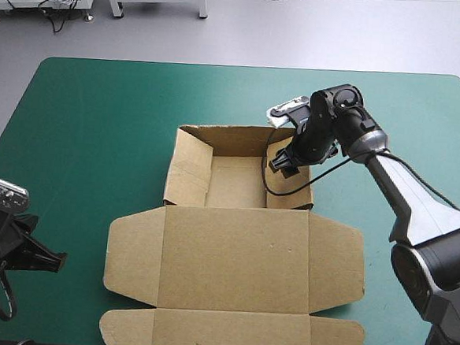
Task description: Fold the box
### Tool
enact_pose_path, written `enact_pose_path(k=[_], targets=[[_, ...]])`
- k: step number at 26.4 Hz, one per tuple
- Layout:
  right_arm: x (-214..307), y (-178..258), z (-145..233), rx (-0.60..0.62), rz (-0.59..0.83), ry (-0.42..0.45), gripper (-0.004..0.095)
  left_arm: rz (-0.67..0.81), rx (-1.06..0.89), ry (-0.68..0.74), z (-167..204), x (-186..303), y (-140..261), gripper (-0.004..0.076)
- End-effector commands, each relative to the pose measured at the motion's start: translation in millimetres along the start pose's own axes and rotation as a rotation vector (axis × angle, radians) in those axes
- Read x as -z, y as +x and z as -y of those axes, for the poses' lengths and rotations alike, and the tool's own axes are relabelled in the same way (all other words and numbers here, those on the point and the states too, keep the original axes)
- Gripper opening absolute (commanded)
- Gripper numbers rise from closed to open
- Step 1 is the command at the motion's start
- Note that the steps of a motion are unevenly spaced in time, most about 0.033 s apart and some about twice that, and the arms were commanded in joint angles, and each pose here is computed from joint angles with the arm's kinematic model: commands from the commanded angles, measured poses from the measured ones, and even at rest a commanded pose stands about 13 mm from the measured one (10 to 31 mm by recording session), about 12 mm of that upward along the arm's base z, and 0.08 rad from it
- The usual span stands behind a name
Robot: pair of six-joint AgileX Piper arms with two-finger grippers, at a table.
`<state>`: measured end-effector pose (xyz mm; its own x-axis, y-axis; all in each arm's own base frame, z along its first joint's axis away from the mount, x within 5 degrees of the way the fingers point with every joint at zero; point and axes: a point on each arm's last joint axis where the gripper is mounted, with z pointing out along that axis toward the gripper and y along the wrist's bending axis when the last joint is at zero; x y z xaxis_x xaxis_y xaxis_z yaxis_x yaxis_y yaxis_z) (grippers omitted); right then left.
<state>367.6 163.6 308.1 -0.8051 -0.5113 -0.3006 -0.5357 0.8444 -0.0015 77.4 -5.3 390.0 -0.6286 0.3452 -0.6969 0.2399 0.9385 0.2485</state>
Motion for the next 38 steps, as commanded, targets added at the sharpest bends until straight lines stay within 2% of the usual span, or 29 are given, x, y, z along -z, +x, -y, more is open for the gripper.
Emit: enact_pose_path(k=[1,6,10,12,14,17,19,21,26,30,33,35,38], targets=[[13,-1,1,-0.001,0.024,0.008,0.0666,-0.023,0.008,-0.024,-4,5,0,-0.001],[-8,-3,3,-0.01,-0.021,0.0,0.0666,-0.023,0.008,-0.024,-4,5,0,-0.001],[-26,-5,4,-0.065,-0.061,-0.007,0.064,-0.023,0.008,-0.024,-4,5,0,-0.001],[-33,-5,6,-0.133,-0.075,-0.019,0.0603,-0.023,0.008,-0.024,-4,5,0,-0.0009],[-35,-5,9,-0.218,-0.077,-0.065,0.0562,-0.023,0.013,-0.023,-4,5,0,-0.001],[-35,-5,16,-0.328,-0.061,-0.183,0.0494,-0.023,0.013,-0.023,-4,5,0,-0.001],[-34,-4,24,-0.373,-0.055,-0.213,0.0443,-0.023,0.013,-0.023,-4,5,0,-0.0009],[-34,-3,27,-0.384,-0.055,-0.207,0.0368,-0.023,0.013,-0.023,-4,5,0,-0.001],[-34,-3,30,-0.35,-0.056,-0.181,-0.0014,-0.023,0.013,-0.023,-4,5,0,-0.0009],[-22,-8,36,-0.24,-0.007,-0.125,-0.0017,-0.023,0.013,-0.023,-4,5,0,-0.001],[-6,-14,50,-0.166,0.047,-0.044,-0.0018,-0.023,0.013,-0.023,-4,5,0,-0.001],[17,-17,76,-0.16,0.124,0.006,-0.0018,-0.023,0.013,-0.023,-4,5,0,-0.001],[50,-2,141,-0.22,0.227,0.068,-0.0018,-0.023,0.018,-0.023,-4,5,0,-0.001]])
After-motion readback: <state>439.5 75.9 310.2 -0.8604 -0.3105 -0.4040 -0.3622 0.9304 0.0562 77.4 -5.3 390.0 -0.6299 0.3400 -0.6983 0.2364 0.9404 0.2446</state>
